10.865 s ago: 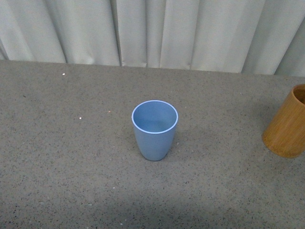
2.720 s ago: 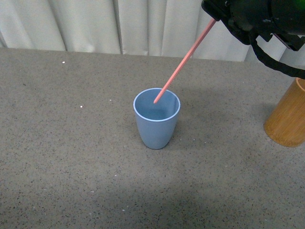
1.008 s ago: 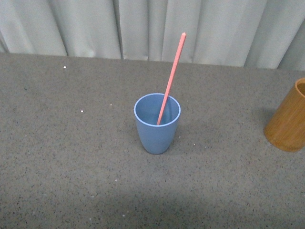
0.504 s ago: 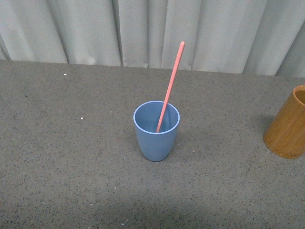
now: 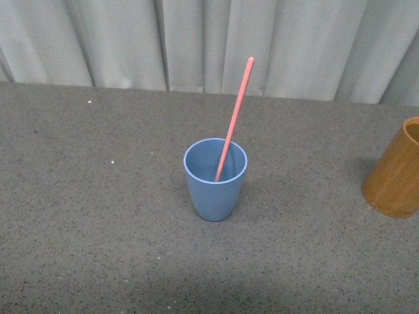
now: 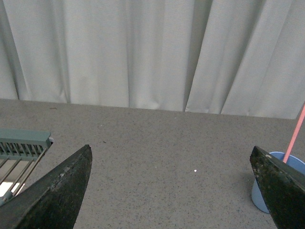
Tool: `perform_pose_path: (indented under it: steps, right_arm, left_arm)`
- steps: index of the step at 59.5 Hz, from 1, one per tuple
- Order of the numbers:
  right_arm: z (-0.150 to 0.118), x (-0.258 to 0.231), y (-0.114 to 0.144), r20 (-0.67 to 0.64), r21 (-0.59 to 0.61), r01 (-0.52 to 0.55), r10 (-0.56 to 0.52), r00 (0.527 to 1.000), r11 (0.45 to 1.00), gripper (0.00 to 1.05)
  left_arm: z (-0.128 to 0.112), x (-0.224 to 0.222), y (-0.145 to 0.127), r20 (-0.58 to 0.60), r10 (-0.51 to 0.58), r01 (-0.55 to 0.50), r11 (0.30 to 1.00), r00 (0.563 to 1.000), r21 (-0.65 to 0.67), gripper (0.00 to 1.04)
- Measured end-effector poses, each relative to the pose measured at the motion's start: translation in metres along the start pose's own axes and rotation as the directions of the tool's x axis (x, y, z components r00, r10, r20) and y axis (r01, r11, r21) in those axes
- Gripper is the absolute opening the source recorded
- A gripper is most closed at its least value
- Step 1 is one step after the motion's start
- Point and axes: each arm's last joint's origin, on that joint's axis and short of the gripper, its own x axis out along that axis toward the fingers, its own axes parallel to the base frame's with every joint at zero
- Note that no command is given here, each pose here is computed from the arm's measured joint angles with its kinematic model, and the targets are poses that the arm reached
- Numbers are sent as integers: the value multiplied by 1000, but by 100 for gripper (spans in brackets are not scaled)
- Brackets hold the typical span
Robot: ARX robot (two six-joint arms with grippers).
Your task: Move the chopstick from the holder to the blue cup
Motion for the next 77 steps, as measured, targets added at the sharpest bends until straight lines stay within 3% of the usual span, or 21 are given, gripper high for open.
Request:
perform_pose_path:
  steps: [14, 26, 77]
  right_arm:
    - [0, 0, 0, 0, 0, 0, 0, 1000, 1000, 66]
    - [0, 0, 0, 0, 1, 0, 0, 1000, 1000, 97]
    - [0, 0, 0, 0, 0, 0, 0, 1000, 1000, 95]
  left_arm:
    - [0, 0, 0, 0, 0, 0, 1000, 1000, 0, 98]
    - [0, 0, 0, 0, 0, 0, 1000, 1000, 0, 98]
    - [0, 0, 0, 0, 0, 0, 1000, 1000, 0, 98]
